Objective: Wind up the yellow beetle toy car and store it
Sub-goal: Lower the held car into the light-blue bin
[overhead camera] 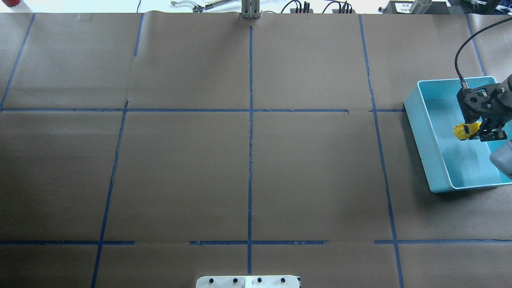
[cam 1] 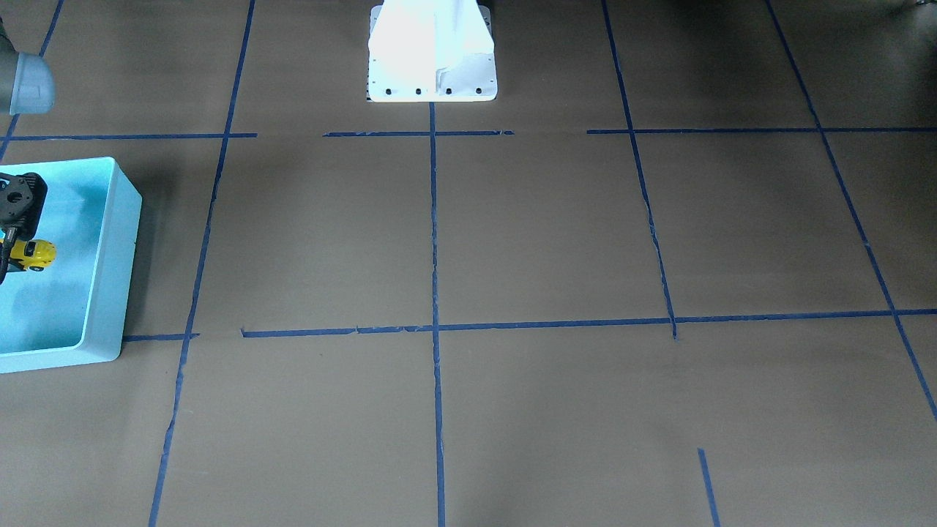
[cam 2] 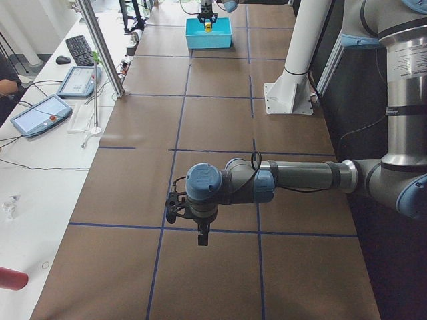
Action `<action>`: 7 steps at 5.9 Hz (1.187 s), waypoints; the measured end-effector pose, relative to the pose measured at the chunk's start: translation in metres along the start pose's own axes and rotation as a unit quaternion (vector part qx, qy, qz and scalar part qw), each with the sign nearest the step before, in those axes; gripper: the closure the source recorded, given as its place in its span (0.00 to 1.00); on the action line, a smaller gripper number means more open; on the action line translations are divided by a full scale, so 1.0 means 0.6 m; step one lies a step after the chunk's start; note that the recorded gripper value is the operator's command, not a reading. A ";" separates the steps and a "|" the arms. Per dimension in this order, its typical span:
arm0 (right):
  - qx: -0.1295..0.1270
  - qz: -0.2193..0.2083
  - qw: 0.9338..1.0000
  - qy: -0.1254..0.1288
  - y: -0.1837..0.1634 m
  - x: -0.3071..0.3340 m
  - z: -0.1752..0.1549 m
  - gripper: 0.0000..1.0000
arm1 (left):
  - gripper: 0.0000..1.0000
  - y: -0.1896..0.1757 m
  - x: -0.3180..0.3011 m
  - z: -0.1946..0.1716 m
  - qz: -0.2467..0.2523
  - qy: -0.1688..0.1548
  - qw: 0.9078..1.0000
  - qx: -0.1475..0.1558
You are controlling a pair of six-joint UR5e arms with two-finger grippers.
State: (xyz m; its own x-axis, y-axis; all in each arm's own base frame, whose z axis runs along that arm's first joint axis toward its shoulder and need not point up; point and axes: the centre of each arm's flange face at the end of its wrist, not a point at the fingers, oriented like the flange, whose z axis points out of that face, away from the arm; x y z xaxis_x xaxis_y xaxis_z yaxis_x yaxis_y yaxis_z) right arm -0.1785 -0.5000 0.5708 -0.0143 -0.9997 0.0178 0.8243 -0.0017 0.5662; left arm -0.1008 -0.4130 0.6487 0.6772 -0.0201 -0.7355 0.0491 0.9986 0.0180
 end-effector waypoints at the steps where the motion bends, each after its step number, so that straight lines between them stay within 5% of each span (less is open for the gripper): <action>1: 0.006 0.008 1.000 0.000 -0.016 -0.004 0.028 1.00 | 0.00 0.000 0.000 -0.001 0.000 -0.001 1.000 0.000; 5: 0.011 0.013 1.000 -0.009 -0.050 -0.018 0.052 0.97 | 0.00 -0.002 -0.007 -0.016 -0.008 -0.005 1.000 0.008; 6: 0.011 0.014 1.000 -0.011 -0.049 -0.021 0.052 0.70 | 0.00 0.001 -0.014 -0.017 -0.014 -0.005 1.000 0.010; 7: 0.012 0.015 1.000 -0.013 -0.047 -0.023 0.053 0.16 | 0.00 0.003 -0.020 -0.015 -0.018 -0.005 1.000 0.008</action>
State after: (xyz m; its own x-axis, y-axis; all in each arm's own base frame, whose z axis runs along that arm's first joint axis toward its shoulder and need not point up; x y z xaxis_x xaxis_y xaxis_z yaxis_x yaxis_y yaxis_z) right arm -0.2195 -0.4857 0.5810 -0.0050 -0.9985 0.0550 0.8113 0.0281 0.5840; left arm -0.1154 -0.4106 0.6513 0.6824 -0.0564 -0.7288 0.0858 0.9963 0.0033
